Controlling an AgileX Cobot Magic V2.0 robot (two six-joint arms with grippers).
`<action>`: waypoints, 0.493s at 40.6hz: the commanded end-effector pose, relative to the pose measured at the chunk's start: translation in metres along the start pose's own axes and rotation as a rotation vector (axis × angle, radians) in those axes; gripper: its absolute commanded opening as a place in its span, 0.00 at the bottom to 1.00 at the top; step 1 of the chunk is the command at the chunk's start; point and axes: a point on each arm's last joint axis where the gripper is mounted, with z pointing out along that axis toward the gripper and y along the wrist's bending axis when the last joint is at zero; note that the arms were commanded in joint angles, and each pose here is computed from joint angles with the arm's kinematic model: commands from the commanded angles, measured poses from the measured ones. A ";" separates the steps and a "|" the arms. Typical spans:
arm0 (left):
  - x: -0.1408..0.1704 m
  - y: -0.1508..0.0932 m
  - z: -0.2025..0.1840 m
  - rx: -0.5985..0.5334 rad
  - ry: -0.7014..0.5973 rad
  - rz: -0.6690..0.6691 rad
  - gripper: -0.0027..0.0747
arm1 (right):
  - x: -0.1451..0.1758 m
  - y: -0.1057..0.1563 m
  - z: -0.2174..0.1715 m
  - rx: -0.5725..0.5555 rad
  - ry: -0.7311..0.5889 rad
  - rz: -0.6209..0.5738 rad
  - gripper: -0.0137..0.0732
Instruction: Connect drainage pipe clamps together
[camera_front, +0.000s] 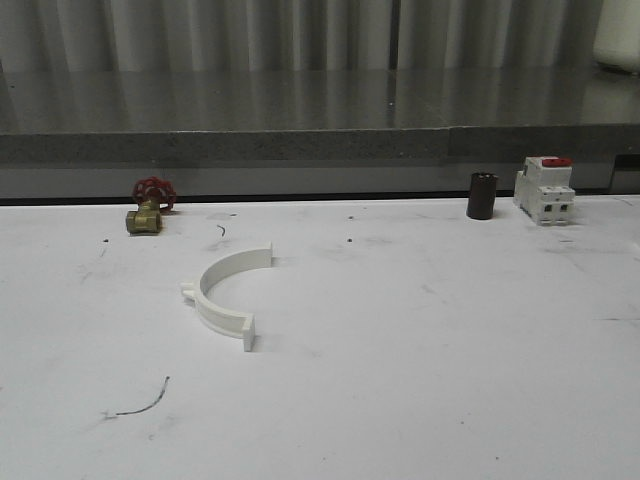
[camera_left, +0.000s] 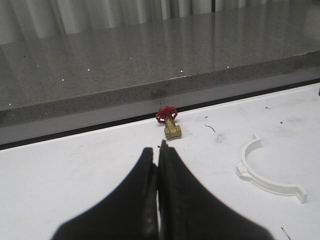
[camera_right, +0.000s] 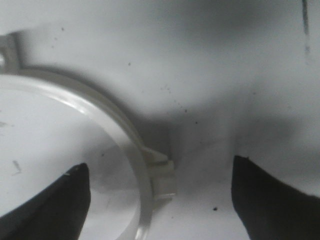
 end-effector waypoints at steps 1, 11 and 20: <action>-0.016 0.000 -0.002 0.008 -0.099 0.005 0.01 | -0.009 -0.004 -0.027 0.018 -0.088 -0.013 0.79; -0.016 0.000 -0.002 0.008 -0.099 0.005 0.01 | -0.009 -0.004 -0.027 0.018 -0.090 -0.015 0.56; -0.016 0.000 -0.002 0.008 -0.099 0.005 0.01 | -0.010 -0.004 -0.027 0.018 -0.099 -0.020 0.53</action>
